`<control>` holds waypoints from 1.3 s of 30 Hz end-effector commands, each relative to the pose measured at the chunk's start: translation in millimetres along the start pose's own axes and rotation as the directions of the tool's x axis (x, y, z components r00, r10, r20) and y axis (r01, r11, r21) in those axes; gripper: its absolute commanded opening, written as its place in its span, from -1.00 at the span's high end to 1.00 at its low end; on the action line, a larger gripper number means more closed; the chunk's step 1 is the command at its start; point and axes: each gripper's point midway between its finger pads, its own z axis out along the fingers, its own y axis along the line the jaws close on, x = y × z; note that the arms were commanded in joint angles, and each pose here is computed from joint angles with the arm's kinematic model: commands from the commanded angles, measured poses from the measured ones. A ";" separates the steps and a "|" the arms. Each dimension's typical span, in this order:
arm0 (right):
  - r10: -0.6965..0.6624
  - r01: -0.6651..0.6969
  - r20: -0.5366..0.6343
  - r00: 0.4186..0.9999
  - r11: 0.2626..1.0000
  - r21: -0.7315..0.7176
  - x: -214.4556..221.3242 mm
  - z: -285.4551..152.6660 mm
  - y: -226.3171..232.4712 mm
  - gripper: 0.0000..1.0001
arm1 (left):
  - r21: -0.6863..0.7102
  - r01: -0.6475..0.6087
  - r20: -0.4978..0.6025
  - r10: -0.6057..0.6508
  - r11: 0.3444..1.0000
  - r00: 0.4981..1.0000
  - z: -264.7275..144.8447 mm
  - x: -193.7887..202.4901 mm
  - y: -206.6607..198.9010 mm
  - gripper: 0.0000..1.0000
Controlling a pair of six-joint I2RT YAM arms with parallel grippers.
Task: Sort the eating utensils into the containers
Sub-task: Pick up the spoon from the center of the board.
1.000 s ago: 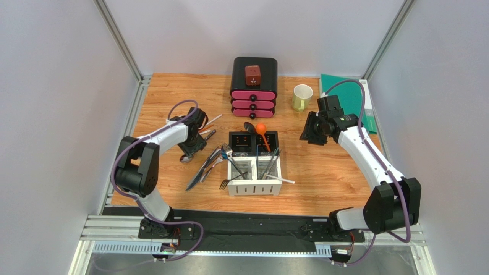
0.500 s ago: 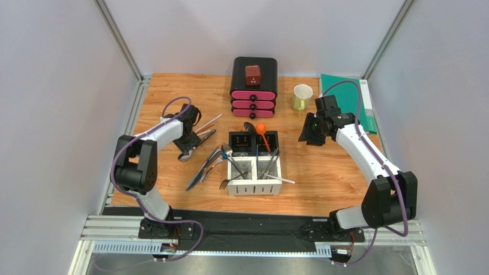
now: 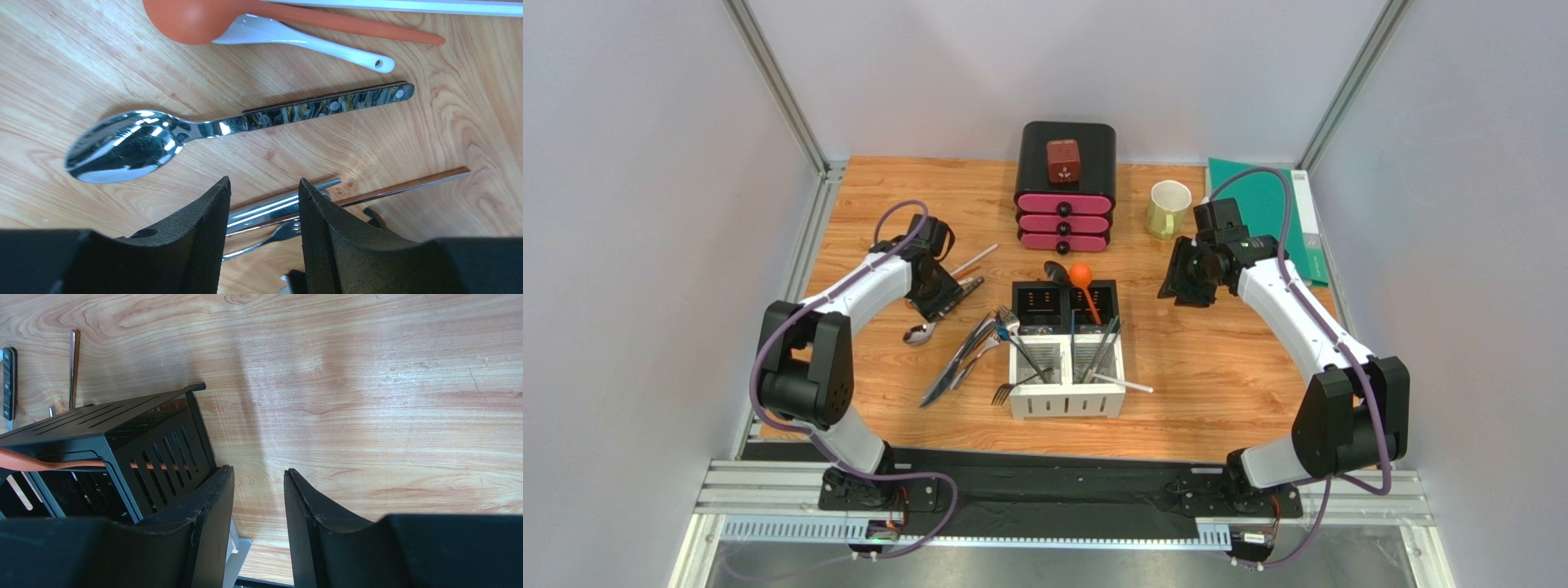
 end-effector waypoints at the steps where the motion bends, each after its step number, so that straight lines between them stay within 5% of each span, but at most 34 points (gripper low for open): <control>1: -0.003 0.006 0.054 0.999 0.999 -0.045 -18.2 -8.9 12.4 0.20 | 0.049 0.169 -0.070 -0.166 0.984 0.984 -2.8 8.5 -24.4 0.00; 11: -0.006 0.008 0.056 0.998 0.999 -0.051 -15.3 -9.4 11.0 0.20 | -0.036 0.413 0.059 -0.410 0.910 0.910 -14.3 -14.8 -31.8 0.05; 39: 0.004 -0.002 0.028 1.000 0.998 -0.058 -1.7 -3.9 6.1 0.19 | -0.174 0.526 0.061 -0.524 0.833 0.850 25.1 -12.1 -1.9 0.10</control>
